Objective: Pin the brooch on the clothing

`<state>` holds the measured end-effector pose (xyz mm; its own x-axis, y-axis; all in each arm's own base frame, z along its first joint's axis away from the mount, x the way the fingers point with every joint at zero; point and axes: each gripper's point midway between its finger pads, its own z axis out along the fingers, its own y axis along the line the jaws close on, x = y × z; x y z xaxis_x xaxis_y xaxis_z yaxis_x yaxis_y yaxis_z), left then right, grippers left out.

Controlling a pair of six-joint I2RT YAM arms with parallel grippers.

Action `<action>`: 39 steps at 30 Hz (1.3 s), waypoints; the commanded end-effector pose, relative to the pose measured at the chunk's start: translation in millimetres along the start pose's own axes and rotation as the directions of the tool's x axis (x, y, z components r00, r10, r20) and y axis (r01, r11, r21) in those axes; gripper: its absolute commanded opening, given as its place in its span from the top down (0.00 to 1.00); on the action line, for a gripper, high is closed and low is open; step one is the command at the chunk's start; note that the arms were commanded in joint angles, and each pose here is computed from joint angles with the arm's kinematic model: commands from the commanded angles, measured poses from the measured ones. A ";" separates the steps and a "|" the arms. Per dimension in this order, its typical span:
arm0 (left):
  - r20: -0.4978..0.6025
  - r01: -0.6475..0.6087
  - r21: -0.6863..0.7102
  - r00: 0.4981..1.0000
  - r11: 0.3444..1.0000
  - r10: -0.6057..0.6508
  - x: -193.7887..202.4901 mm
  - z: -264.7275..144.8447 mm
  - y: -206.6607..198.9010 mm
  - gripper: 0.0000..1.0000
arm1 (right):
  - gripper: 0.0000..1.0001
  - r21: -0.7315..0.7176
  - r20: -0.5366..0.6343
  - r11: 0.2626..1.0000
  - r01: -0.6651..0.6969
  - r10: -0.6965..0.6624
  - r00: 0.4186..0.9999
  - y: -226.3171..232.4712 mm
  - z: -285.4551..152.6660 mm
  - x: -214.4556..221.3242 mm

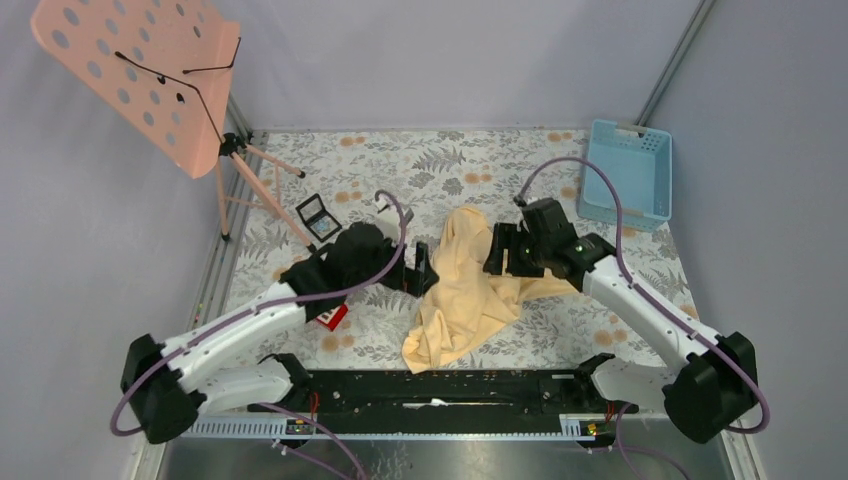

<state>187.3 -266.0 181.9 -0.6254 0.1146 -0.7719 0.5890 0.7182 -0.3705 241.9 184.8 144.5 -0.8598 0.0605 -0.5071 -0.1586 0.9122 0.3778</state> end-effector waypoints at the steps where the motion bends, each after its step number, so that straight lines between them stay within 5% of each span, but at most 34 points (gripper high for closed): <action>1: 0.128 0.082 -0.022 0.989 0.996 -0.078 -63.8 32.8 12.6 0.01 | 0.31 -0.122 0.025 0.983 -0.137 0.141 0.990 11.2 20.2 18.7; 9: 0.066 0.124 -0.022 0.990 0.992 -0.122 -103.9 120.2 27.4 0.02 | 0.36 -0.137 0.033 0.976 -0.170 0.176 0.984 8.2 40.6 25.4; 17: 0.003 0.111 -0.117 0.994 0.987 -0.111 -122.4 180.9 85.4 0.11 | 0.43 -0.185 -0.026 0.961 -0.206 0.205 0.978 16.3 67.0 32.6; 28: -0.110 0.113 -0.099 0.986 0.989 -0.123 -104.2 245.8 110.9 0.16 | 0.67 -0.181 -0.081 0.958 -0.221 0.209 0.975 17.2 85.5 38.7; 35: -0.157 0.121 -0.063 0.979 0.991 -0.129 -91.3 274.1 113.4 0.29 | 0.70 -0.155 -0.064 0.965 -0.212 0.205 0.977 9.7 86.7 41.3; 39: -0.165 0.120 -0.048 0.978 0.992 -0.126 -87.1 283.6 114.6 0.47 | 0.89 -0.142 -0.064 0.968 -0.208 0.201 0.977 7.1 88.2 42.6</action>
<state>443.8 -371.4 41.5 -0.8057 0.1326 -0.5773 0.4268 0.8058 -0.4106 242.6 226.7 53.6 -0.9150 0.2197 -0.3384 -0.0192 0.8140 0.5806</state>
